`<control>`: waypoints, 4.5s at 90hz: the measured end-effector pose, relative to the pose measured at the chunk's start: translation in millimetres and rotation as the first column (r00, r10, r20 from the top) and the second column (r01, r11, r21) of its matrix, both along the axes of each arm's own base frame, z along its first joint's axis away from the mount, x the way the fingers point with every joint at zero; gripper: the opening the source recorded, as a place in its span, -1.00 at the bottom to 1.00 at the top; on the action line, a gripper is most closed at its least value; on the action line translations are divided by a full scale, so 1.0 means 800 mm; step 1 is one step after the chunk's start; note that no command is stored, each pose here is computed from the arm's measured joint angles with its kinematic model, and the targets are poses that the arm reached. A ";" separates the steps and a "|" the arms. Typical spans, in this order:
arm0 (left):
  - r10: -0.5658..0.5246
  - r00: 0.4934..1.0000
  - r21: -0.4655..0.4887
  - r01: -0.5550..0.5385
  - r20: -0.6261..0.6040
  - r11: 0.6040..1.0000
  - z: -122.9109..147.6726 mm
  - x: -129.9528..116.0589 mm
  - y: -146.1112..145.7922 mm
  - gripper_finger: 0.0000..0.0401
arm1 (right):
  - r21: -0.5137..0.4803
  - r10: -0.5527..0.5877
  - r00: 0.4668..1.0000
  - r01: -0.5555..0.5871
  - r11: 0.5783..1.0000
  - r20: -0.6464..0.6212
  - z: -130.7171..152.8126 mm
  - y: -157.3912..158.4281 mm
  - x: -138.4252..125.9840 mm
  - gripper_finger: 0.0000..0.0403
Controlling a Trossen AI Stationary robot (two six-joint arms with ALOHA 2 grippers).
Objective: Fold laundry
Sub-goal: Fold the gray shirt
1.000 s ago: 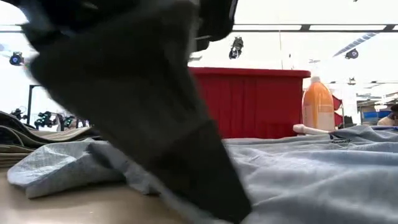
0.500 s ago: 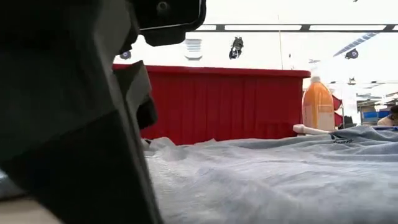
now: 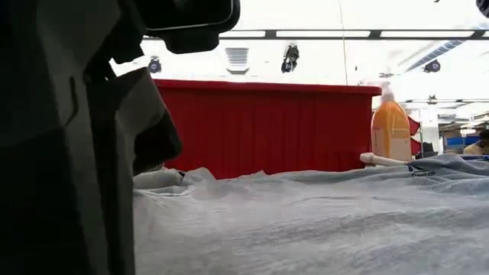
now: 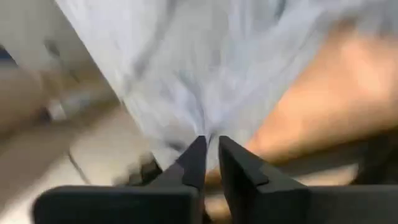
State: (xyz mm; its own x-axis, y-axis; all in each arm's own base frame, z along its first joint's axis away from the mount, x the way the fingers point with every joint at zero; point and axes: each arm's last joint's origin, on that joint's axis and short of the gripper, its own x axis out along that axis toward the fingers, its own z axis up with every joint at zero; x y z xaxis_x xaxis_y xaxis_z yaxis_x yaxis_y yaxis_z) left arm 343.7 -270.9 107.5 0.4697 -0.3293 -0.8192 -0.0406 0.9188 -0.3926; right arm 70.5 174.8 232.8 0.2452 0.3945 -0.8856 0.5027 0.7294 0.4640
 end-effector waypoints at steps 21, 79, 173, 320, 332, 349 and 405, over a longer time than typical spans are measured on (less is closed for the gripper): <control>-0.011 1.000 -0.009 0.011 -0.014 1.000 0.002 -0.002 -0.001 -0.88 | -0.031 -0.115 0.953 0.129 0.991 0.282 0.014 -0.013 0.005 -0.14; -0.015 1.000 -0.006 0.015 -0.006 1.000 0.007 -0.003 0.000 -0.88 | -0.199 -0.026 0.993 0.049 0.979 0.115 -0.099 0.011 0.098 -0.28; -0.016 1.000 -0.007 0.016 -0.007 1.000 0.007 -0.002 0.000 -0.88 | -0.057 -0.085 0.963 0.103 0.993 0.254 -0.066 0.002 0.089 -1.00; -0.020 1.000 -0.007 0.020 -0.007 1.000 0.007 -0.002 0.001 -0.88 | -0.029 0.025 0.997 -0.028 0.999 -0.077 -0.122 0.044 0.063 -1.00; -0.021 1.000 -0.008 0.021 -0.008 1.000 0.007 -0.002 0.001 -0.88 | -0.065 0.047 0.984 -0.059 0.996 -0.172 -0.121 0.036 0.053 -1.00; -0.023 1.000 -0.008 0.023 -0.011 1.000 0.008 -0.002 0.001 -0.88 | -0.142 -0.002 0.963 -0.037 0.989 -0.268 -0.109 0.020 0.032 -1.00; -0.049 0.999 -0.004 0.049 -0.016 0.999 0.009 -0.003 0.002 -0.88 | -0.079 0.044 0.993 -0.036 0.996 0.112 -0.121 0.064 0.077 -1.00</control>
